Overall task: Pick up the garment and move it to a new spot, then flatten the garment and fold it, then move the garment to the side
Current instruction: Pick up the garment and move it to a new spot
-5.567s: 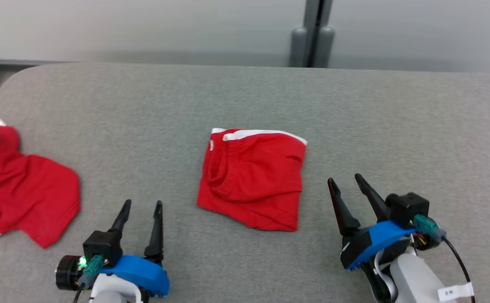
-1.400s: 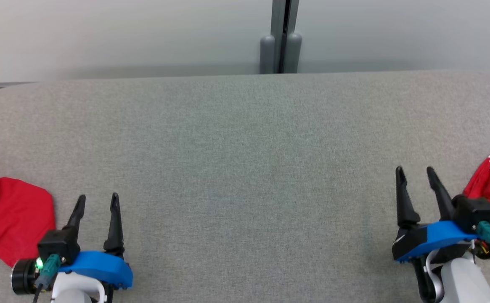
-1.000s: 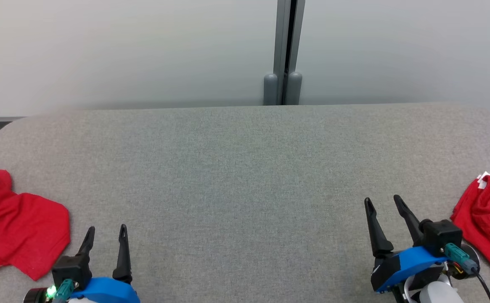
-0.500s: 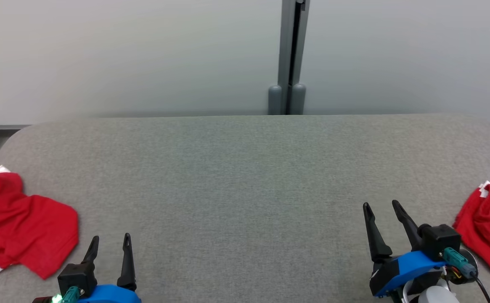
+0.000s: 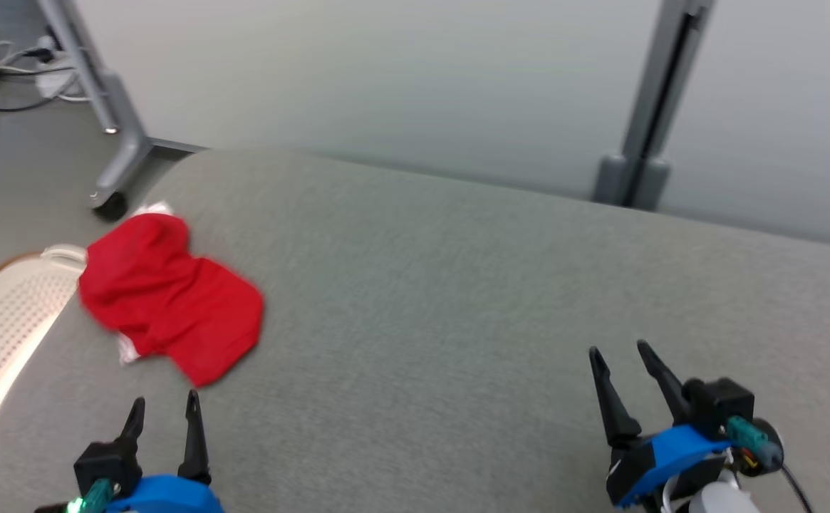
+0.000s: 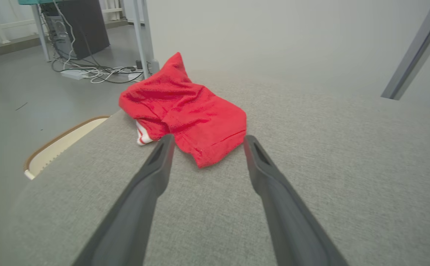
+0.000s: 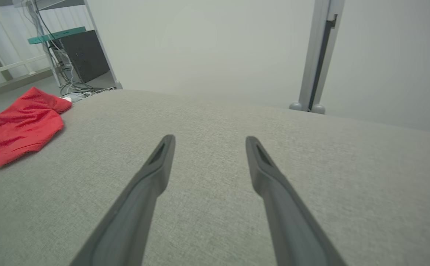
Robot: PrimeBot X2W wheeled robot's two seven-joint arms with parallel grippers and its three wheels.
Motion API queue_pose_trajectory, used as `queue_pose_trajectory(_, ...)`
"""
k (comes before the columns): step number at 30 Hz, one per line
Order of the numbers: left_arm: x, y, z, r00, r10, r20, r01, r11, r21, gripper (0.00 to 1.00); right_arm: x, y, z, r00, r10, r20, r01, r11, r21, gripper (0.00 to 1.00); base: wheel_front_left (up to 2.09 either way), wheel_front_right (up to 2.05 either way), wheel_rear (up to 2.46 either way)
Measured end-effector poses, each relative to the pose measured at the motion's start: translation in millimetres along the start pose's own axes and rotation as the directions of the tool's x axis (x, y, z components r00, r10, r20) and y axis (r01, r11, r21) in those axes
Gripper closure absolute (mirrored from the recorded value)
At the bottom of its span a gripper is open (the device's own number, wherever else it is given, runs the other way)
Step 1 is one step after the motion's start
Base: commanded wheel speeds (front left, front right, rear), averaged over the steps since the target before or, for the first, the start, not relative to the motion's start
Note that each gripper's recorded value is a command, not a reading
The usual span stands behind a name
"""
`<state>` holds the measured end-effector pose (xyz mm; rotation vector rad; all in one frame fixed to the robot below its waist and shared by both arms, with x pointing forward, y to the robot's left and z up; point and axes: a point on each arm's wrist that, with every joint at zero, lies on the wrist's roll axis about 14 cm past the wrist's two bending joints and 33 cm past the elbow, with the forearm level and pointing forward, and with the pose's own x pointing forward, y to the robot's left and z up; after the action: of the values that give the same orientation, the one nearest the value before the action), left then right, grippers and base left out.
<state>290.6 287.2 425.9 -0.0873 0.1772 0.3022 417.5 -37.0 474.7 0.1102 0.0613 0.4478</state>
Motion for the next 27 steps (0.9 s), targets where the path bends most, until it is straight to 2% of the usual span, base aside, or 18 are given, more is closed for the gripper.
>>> queue_pose_trajectory(7,-31,59,-10,0.983,0.180,-0.026,-0.181,0.983,-0.022,0.00,31,62,-11,0.982,0.187,-0.033,-0.187,0.982,0.008,0.00,0.00,0.00,0.00)
queue_pose_trajectory(13,-52,87,-18,0.960,0.276,-0.052,-0.278,0.960,-0.023,0.00,47,95,-23,0.959,0.279,-0.060,-0.277,0.960,0.036,0.00,0.00,0.00,0.00)
queue_pose_trajectory(19,-46,92,-20,0.952,0.296,-0.076,-0.298,0.954,-0.016,0.00,57,102,-35,0.947,0.309,-0.081,-0.307,0.951,0.043,0.00,0.00,0.00,0.00)
queue_pose_trajectory(27,21,84,-4,0.966,0.245,-0.080,-0.245,0.969,0.011,0.00,76,79,-45,0.956,0.284,-0.077,-0.284,0.959,0.007,0.00,0.00,0.00,0.00)
